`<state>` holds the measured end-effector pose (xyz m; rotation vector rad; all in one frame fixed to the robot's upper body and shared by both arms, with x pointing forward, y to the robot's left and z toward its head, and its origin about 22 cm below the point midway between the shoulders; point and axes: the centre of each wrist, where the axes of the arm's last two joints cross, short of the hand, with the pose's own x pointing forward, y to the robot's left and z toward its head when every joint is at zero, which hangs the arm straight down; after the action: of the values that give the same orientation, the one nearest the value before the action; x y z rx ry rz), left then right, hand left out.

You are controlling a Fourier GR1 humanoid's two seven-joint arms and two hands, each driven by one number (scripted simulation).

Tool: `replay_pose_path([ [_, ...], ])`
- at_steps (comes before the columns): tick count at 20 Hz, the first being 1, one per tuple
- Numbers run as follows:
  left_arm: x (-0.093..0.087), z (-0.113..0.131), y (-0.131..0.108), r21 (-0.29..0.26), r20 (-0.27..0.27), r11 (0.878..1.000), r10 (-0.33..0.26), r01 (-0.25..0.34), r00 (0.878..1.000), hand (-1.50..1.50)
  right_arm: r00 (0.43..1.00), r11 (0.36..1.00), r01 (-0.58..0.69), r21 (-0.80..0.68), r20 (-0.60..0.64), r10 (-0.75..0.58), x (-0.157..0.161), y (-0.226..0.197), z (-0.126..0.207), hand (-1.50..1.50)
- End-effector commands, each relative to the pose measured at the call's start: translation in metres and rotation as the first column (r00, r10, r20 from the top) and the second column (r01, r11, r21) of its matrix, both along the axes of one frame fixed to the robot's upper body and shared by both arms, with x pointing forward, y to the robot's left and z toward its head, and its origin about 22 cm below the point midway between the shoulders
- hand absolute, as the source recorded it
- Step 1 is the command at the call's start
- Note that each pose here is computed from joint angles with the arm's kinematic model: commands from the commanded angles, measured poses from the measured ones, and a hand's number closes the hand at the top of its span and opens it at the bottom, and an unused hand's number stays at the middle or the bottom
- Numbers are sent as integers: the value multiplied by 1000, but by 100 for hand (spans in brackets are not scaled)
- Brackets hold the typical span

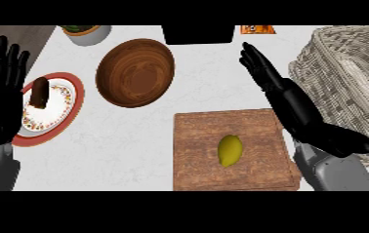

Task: Pick the lemon from the cutting board and place it in the basket

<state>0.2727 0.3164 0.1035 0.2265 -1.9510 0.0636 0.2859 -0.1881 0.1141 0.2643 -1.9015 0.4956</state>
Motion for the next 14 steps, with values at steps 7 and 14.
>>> replay_pose_path([
  [7,-25,-76,8,140,-501,990,63,10,863,0,882,925,234,298,336,-332,-29,-50,-35,150],
  [14,-1,-77,-19,162,-550,985,41,59,834,0,698,760,498,418,328,-637,-72,32,-93,-150],
])
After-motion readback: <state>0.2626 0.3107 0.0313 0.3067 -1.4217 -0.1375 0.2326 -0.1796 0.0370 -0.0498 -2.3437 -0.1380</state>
